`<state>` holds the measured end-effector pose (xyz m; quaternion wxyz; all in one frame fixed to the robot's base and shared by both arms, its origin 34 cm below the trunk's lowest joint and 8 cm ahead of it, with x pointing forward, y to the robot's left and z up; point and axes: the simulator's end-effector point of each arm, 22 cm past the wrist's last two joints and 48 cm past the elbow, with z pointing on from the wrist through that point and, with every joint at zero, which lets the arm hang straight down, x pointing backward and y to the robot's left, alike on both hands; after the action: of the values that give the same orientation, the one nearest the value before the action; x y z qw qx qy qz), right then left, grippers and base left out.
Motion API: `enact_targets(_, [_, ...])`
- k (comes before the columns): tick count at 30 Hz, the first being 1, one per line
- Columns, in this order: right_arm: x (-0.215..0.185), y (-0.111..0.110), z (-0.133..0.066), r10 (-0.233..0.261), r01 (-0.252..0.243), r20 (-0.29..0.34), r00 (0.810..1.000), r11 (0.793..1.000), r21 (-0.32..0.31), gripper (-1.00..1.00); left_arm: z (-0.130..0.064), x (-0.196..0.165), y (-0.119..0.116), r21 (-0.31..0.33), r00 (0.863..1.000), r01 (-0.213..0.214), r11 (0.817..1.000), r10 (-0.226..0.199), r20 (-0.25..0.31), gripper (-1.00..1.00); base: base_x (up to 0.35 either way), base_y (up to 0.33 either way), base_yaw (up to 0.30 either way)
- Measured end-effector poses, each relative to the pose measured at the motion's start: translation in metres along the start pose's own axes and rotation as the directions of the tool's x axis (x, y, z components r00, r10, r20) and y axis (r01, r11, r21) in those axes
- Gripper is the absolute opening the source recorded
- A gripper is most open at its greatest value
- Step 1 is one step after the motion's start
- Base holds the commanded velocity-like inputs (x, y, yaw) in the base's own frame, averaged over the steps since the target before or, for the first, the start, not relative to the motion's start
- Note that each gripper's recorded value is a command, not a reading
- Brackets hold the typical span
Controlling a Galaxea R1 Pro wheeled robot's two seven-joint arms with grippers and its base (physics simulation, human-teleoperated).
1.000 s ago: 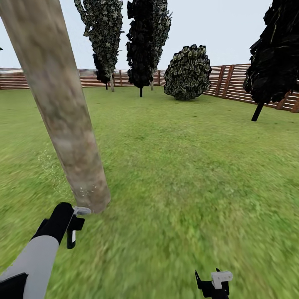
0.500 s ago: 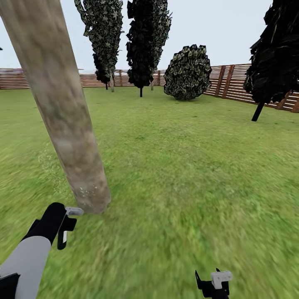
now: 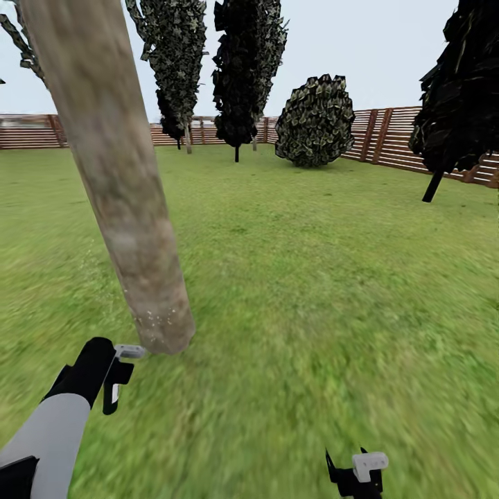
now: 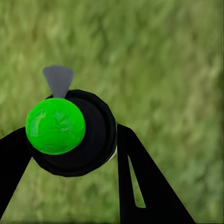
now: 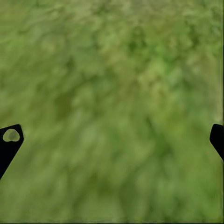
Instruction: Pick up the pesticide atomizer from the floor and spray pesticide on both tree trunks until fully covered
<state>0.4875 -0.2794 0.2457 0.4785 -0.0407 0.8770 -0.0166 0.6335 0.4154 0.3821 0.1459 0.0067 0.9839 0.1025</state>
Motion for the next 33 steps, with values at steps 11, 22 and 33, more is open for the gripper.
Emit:
enact_targets(11, [0.0, 0.0, 0.0, 0.0, 0.0, -0.001, 1.0, 1.0, 0.001, 1.0, -0.032, -0.05, -0.069, 0.056, 0.993, -0.045, 0.997, 0.038, 0.115, -1.0, -0.038, 0.002, 0.0])
enact_targets(22, [0.0, 0.0, 0.0, 0.0, 0.0, 0.0, 1.0, 1.0, 0.0, 1.0, -0.041, -0.051, -0.089, 0.097, 0.996, -0.024, 0.995, 0.016, 0.084, -1.0, -0.116, 0.034, 0.0])
enact_targets(33, [0.0, 0.0, 0.0, 0.0, 0.0, -0.001, 1.0, 1.0, 0.0, 1.0, -0.053, -0.068, -0.046, 0.049, 0.995, 0.015, 0.999, -0.02, 0.095, -1.0, 0.0, 0.0, 0.0])
